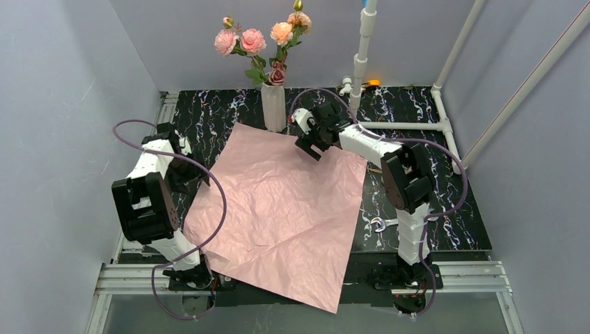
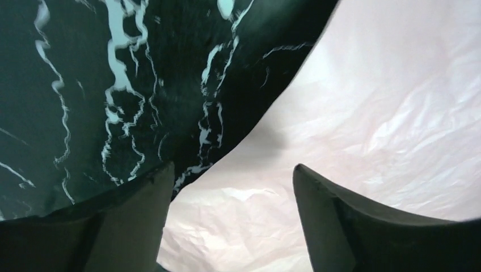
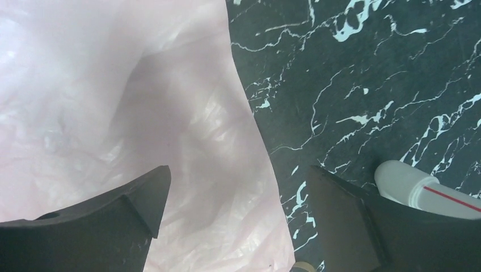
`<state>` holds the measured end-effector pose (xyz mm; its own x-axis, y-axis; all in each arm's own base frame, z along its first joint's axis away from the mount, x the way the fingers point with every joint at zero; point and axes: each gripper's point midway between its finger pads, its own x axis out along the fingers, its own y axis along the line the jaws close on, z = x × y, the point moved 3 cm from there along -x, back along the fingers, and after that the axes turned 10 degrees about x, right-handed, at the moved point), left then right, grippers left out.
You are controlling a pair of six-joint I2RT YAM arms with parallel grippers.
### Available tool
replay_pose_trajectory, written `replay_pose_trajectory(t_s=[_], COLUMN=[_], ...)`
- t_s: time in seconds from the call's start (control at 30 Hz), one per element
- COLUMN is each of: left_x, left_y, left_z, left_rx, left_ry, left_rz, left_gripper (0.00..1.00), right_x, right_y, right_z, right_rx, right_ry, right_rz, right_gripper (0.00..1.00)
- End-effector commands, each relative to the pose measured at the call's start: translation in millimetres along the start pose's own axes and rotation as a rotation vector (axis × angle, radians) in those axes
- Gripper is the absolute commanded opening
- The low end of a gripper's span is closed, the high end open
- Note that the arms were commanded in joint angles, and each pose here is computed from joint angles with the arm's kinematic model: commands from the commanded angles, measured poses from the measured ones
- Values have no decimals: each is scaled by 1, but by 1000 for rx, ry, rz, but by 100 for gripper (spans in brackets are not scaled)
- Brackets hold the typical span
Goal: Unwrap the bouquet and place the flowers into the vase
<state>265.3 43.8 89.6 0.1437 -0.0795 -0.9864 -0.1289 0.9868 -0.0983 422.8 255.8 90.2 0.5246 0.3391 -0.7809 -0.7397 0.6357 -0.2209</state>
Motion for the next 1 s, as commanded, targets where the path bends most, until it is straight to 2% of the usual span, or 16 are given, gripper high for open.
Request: replay_pose_trajectory(t_s=[0.0, 0.03, 0.07, 0.27, 0.37, 0.43, 0.6, 0.73, 0.97], left_x=[-42, -53, -65, -144, -180, -194, -189, -176, -170], left_y=[-7, -8, -11, -29, -46, -48, -46, -48, -44], left_z=[27, 30, 34, 46, 41, 38, 19, 2, 5], left_rx=[24, 41, 72, 221, 324, 335, 308, 297, 252], left_ry=[-157, -182, -209, -318, -404, -427, -387, -385, -377], left_rz=[-29, -38, -54, -152, -240, -233, -216, -223, -190], left_gripper=[88, 96, 98, 98, 98, 98, 98, 98, 98], right_x=[-62, -75, -88, -184, -226, -249, -285, -291, -297], right_y=[-11, -10, -8, -10, -16, -20, -25, -23, -39], right_z=[52, 57, 62, 69, 57, 44, 0, -35, -53], right_rx=[83, 100, 125, 227, 283, 319, 437, 502, 584], right_ry=[-188, -223, -262, -450, -498, -511, -500, -457, -467], right_rz=[4, 10, 25, 0, -76, -132, -255, -294, -339], right_gripper=[98, 98, 98, 98, 98, 98, 98, 98, 98])
